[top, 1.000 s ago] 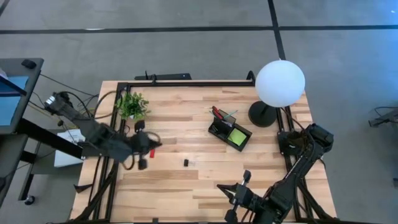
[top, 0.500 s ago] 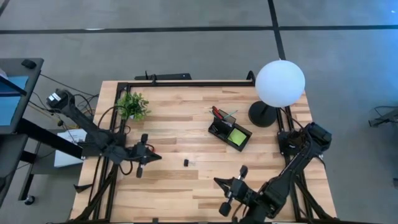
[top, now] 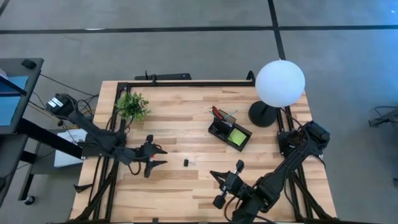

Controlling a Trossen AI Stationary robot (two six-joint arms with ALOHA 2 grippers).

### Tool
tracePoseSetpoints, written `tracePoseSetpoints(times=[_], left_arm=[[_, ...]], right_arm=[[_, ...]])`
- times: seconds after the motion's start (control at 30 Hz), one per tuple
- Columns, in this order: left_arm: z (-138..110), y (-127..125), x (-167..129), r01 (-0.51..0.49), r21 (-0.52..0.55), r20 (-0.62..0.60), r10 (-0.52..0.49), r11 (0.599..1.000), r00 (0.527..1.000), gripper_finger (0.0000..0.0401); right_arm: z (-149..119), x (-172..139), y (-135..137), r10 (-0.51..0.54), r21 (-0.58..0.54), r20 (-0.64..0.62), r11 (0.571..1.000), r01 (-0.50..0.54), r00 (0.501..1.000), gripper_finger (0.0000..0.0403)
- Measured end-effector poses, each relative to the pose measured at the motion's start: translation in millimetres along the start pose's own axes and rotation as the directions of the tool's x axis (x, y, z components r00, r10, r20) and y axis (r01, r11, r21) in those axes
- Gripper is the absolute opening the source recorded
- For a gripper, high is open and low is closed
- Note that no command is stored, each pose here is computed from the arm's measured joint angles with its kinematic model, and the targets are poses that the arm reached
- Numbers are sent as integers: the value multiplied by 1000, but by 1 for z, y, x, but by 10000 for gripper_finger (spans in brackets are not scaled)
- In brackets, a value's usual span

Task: Pick and place office supplies into organizer
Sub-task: Put the black binder clip into the desk organizer

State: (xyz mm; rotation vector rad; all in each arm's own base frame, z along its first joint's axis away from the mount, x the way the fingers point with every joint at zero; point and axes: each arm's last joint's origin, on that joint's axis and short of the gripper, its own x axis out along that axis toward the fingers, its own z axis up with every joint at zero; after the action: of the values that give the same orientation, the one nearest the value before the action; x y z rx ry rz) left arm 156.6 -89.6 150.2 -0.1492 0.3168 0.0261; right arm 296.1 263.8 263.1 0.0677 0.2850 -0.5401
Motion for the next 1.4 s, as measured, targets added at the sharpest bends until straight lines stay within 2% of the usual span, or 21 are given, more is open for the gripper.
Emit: tracePoseSetpoints(times=[0.13, 0.2, 0.37, 0.5, 0.87, 1.0, 1.1, 1.4], left_arm=[[-7, 0, 15, 31, -23, -27, -32, 999, 999, 213], [-10, 0, 22, 49, 7, -17, -49, 999, 999, 221], [-11, -1, 37, 103, 106, 55, -109, 989, 993, 227], [-16, -1, 51, 172, 95, 12, -174, 981, 985, 227], [-17, -3, 103, 99, 199, -49, -91, 975, 995, 226], [-21, 4, 108, 80, 174, -122, -59, 981, 991, 226], [-22, 6, 108, 94, 139, -146, -74, 986, 987, 226], [-31, 10, 106, 55, 143, -227, -21, 988, 974, 226]], right_arm=[[0, 0, 0, 0, 0, -1, 1000, 0, 1000, 0], [0, 0, 0, 1, -1, -1, 1000, -1, 1000, 0], [0, -1, 1, 5, 1, 0, 1000, -5, 1000, 0], [-1, -3, 1, 11, -7, 0, 1000, -11, 1000, 0], [0, -4, 2, 15, -6, 2, 1000, -15, 1000, 0], [-1, -5, 3, 33, -6, -15, 999, -33, 999, 0], [-2, -5, 3, 41, -7, -23, 999, -41, 999, 0], [-2, -5, 3, 41, -6, -23, 999, -41, 999, 0]])
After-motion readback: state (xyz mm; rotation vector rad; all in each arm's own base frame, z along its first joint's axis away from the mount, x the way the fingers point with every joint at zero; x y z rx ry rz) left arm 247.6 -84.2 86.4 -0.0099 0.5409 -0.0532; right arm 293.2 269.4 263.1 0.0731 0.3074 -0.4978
